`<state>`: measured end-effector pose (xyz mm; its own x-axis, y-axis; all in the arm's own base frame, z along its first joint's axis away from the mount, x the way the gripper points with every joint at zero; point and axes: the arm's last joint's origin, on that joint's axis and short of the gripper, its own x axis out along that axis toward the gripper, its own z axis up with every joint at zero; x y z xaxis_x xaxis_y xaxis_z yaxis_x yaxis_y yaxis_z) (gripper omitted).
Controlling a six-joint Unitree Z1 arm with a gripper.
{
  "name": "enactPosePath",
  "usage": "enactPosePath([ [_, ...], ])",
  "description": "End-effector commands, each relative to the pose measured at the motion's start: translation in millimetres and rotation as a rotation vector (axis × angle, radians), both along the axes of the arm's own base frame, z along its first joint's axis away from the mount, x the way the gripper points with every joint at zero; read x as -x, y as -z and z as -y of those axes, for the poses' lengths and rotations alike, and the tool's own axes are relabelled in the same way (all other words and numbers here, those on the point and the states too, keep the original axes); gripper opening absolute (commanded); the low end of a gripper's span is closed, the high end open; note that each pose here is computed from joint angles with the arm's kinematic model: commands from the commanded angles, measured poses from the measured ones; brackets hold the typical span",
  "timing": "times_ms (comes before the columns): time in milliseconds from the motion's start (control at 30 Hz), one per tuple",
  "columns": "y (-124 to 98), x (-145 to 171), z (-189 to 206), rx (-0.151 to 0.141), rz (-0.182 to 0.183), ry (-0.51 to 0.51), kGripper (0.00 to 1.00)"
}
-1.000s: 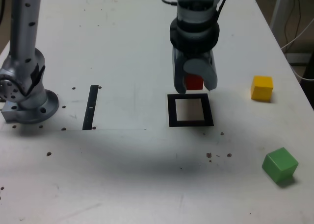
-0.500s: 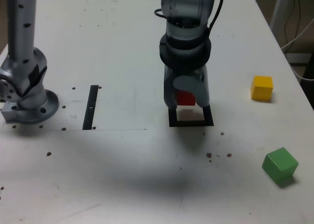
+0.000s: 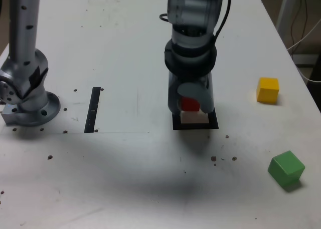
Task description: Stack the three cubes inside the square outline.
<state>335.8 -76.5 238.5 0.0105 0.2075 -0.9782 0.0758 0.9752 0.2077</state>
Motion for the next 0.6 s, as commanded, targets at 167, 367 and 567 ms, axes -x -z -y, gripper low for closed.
enactPosePath([
  [167, 12, -10, 2, -0.003, -0.015, 0.009, 0.33],
  [367, 16, -12, 3, -0.006, -0.018, 0.016, 0.34],
  [567, 20, -13, -1, -0.008, -0.033, 0.016, 0.37],
])
